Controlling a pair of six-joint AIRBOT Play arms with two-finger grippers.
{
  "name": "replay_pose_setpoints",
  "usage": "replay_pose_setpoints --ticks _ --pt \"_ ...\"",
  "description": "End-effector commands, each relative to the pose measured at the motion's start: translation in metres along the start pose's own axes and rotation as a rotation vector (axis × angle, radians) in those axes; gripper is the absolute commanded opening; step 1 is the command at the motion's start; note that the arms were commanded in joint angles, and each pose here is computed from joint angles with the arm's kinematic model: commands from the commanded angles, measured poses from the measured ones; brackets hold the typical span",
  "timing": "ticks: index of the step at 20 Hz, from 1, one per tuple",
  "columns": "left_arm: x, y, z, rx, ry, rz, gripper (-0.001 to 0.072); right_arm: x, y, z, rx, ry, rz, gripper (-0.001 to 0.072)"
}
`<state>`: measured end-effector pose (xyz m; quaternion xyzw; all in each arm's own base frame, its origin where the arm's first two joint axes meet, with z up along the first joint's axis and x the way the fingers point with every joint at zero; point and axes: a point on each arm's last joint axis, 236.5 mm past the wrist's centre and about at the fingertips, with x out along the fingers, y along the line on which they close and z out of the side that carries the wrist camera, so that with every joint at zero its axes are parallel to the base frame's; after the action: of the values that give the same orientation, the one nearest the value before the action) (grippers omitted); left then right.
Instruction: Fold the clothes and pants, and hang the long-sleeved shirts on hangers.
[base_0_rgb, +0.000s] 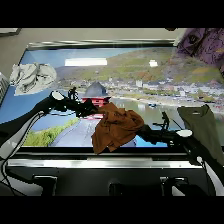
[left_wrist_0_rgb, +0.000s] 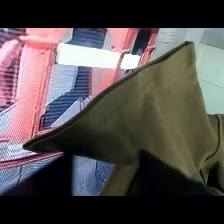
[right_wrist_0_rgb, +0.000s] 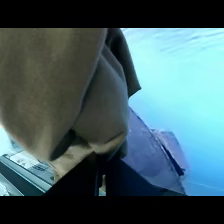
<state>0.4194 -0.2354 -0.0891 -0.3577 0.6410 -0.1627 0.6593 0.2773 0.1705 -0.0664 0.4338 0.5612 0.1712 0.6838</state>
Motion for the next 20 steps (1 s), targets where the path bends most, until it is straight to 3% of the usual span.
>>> replay_pose_setpoints --ticks 1,5,8,13,16,20 --pt "0.006 -0.002 -0.001 -0.023 0.004 -0.017 0.0006 -0.001 0.003 -0.004 0.001 0.016 0.009 0.0027" --pt "-0.010 -0.019 0.020 0.020 -0.053 -0.040 0.0007 -0.014 0.024 0.009 -0.113 -0.025 0.011 0.0026" --pt "-0.067 -0.055 0.064 0.149 -0.191 -0.036 0.0006 -0.050 0.051 0.044 -0.221 -0.112 -0.098 0.0025" --pt "-0.257 -0.152 0.118 0.422 -0.602 0.011 0.0007 -0.163 0.200 0.109 -0.628 -0.398 -0.108 0.0025" --pt "-0.403 -0.221 0.087 0.568 -0.922 -0.008 0.0007 -0.250 0.286 0.108 -0.853 -0.579 -0.129 0.0025" --pt "-0.536 -0.262 -0.018 0.685 -1.221 -0.044 0.0009 -0.355 0.361 0.054 -1.057 -0.792 -0.138 0.0026"
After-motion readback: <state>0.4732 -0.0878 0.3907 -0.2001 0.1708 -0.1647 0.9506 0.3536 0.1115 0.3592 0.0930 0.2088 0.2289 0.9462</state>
